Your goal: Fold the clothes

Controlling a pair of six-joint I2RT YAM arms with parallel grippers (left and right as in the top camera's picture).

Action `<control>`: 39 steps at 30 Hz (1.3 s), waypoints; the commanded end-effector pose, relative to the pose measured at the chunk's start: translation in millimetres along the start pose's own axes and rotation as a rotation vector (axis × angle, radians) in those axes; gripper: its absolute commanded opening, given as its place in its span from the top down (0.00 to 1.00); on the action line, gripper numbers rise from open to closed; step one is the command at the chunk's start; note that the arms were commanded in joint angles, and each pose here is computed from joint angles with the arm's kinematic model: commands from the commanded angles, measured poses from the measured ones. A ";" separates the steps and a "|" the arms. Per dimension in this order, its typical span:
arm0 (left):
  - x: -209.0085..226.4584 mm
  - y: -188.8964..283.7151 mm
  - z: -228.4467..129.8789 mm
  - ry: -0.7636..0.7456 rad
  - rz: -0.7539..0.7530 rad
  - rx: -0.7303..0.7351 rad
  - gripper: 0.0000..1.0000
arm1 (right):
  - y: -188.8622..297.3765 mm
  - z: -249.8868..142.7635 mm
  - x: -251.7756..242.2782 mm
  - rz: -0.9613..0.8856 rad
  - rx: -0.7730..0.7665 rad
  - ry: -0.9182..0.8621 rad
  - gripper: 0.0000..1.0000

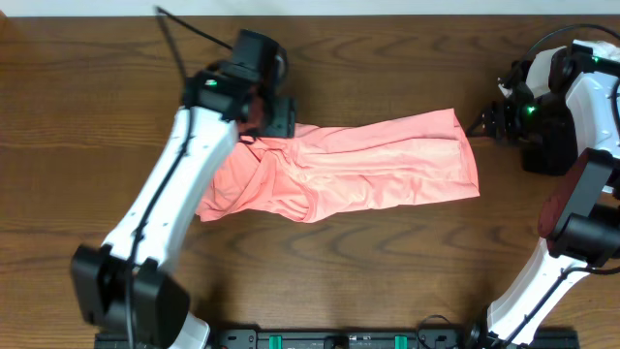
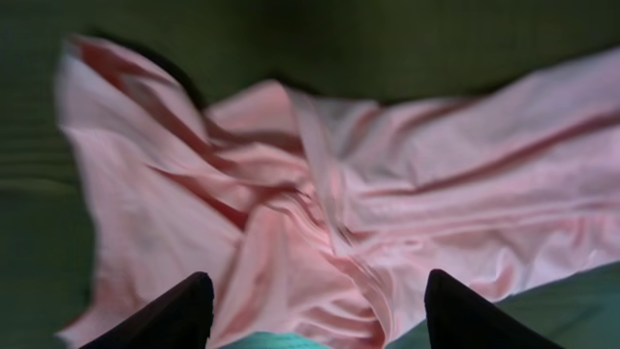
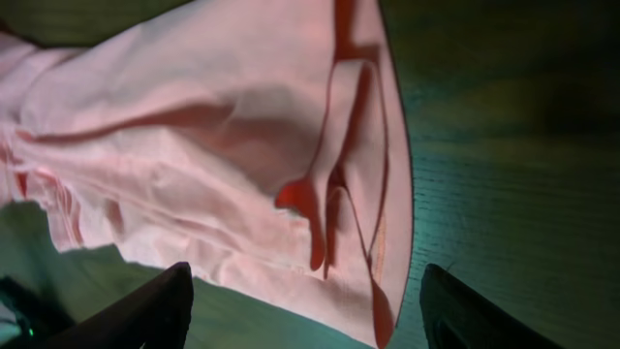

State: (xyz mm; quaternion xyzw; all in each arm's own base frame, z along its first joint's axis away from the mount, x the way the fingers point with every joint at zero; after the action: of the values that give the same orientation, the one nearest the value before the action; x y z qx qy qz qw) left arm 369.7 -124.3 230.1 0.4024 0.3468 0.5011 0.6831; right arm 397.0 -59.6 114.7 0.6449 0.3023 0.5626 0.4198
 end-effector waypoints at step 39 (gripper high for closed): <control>69.7 -13.3 -11.6 0.151 0.093 0.060 0.28 | -102.4 -32.1 17.2 0.054 0.023 0.128 0.43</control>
State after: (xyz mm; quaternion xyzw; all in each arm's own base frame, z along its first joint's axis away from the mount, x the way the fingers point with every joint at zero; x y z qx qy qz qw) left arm 383.1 -61.2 216.0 0.3894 0.3918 0.5488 0.6275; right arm 386.0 -6.7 43.1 0.6066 0.3081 0.6200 0.3907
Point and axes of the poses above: each gripper's point midway between its finger pads, its own y axis back along the fingers, its own x axis along the line the jaws close on, z = x × y, the point moved 4 cm from there along y, back along the fingers, and after that the axes turned 10 degrees about -y, right-handed, at the moved point
